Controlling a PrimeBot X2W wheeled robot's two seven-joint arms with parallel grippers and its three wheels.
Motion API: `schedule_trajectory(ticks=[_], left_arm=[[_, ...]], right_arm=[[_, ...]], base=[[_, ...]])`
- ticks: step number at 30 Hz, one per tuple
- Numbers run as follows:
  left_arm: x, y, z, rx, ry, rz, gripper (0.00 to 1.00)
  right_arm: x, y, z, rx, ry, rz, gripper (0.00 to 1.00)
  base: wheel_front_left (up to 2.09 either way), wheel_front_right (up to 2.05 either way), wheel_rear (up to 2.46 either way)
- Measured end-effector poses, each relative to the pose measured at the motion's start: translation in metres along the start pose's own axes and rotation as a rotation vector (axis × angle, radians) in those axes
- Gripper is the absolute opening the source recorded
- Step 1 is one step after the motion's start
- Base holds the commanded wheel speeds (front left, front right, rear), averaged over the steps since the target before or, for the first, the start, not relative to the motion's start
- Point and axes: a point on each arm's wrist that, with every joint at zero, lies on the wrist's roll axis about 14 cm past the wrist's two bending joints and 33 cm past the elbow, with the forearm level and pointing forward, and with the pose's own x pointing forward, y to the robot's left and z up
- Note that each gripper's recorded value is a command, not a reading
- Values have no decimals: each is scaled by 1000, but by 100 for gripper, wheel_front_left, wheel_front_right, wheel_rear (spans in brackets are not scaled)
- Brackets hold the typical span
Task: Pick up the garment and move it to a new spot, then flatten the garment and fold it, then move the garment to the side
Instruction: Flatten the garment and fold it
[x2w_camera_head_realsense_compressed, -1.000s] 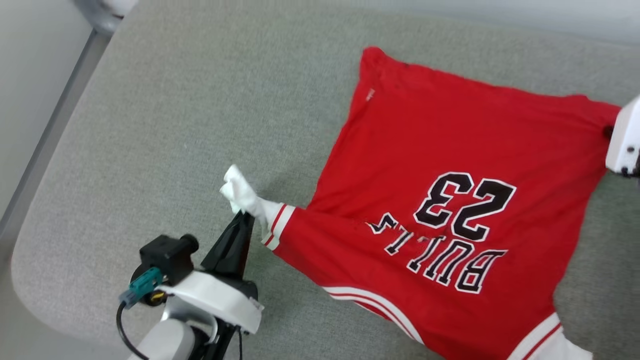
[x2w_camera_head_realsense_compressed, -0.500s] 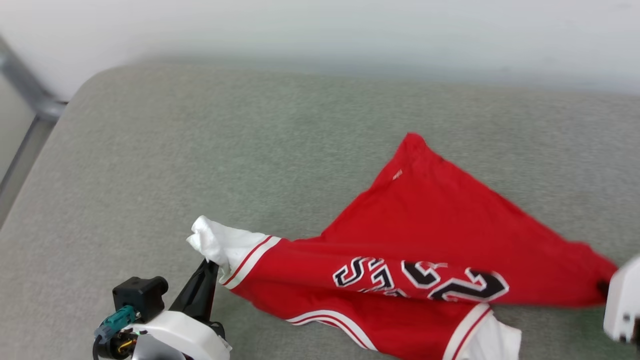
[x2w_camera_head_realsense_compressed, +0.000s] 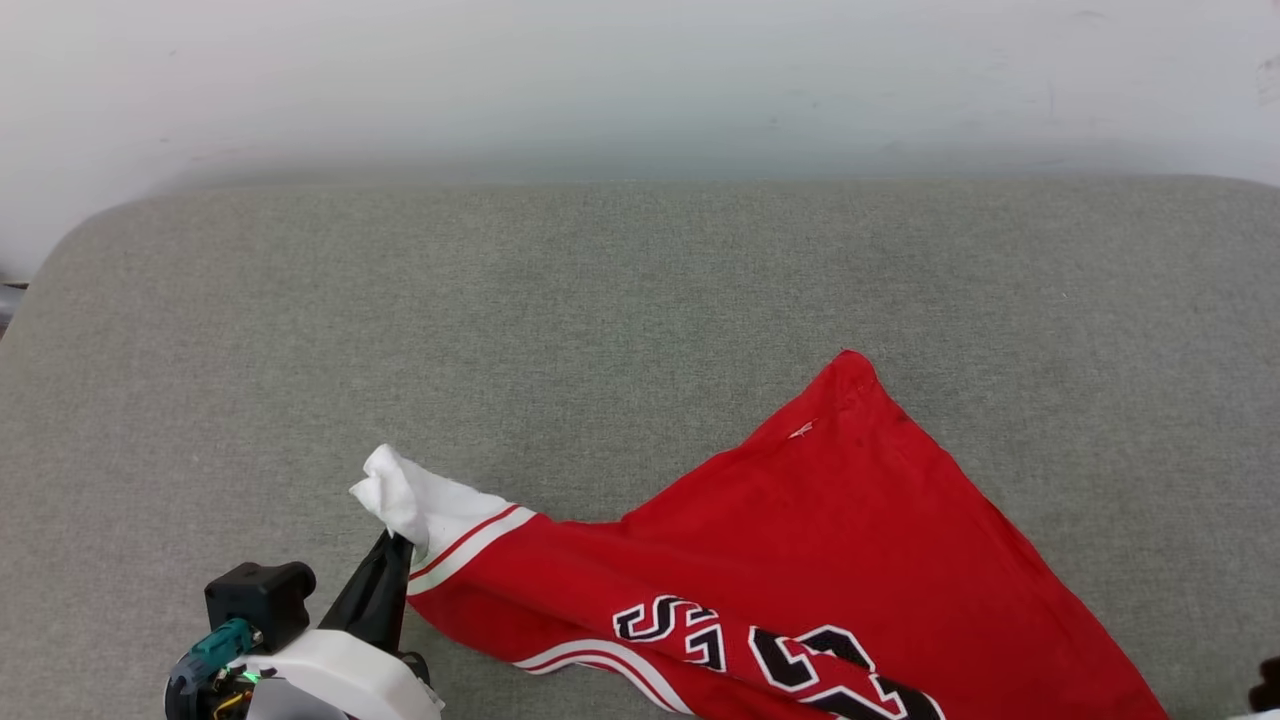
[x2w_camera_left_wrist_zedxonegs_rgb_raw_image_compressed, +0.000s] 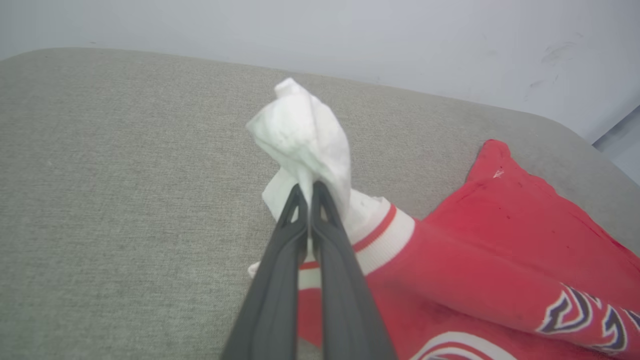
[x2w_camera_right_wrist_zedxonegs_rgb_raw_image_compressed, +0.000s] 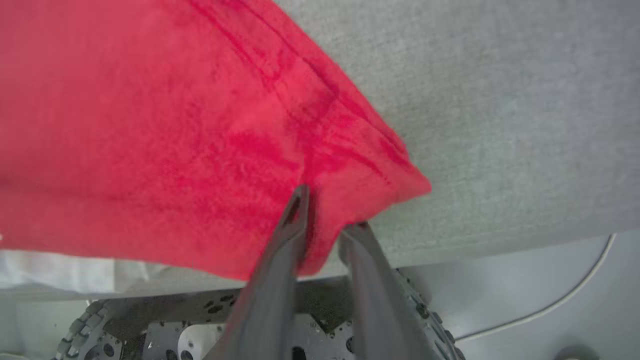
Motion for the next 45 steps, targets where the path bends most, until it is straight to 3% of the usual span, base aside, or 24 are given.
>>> schedule_trajectory(ticks=[4,11,16,20,29,36,42,43,44,45], left_arm=[[1,-1,0,6,2,-1,0],[1,1,2,12,-6,10,0],[11,-2,3,13,-8,-4,0],[22,-5,6,13,-16,-23,0],[40,-1,0,-5,-10,-27,0],[52,6,-8,-14,-2,-17,0],[57,11,-20,-29,20,-2,0],[56,13,-21,-29,23,3,0],[56,14,-22,-28,25,5,0],[55,15,-23,-28,26,6,0]], right_arm=[[1,3,26,42,-187,26,100],[-6,32,114,32,-605,95,100],[8,57,161,-48,-686,156,100],[37,85,183,-113,-571,225,100],[89,147,202,-382,-198,291,100],[127,185,177,-544,-1,323,100],[155,187,143,-555,188,342,100],[156,188,141,-549,206,346,49],[157,187,139,-543,223,348,41],[156,187,139,-544,233,346,0]], base=[[0,0,0],[0,0,0],[0,0,0],[0,0,0],[0,0,0],[0,0,0],[0,0,0],[0,0,0],[0,0,0],[0,0,0]])
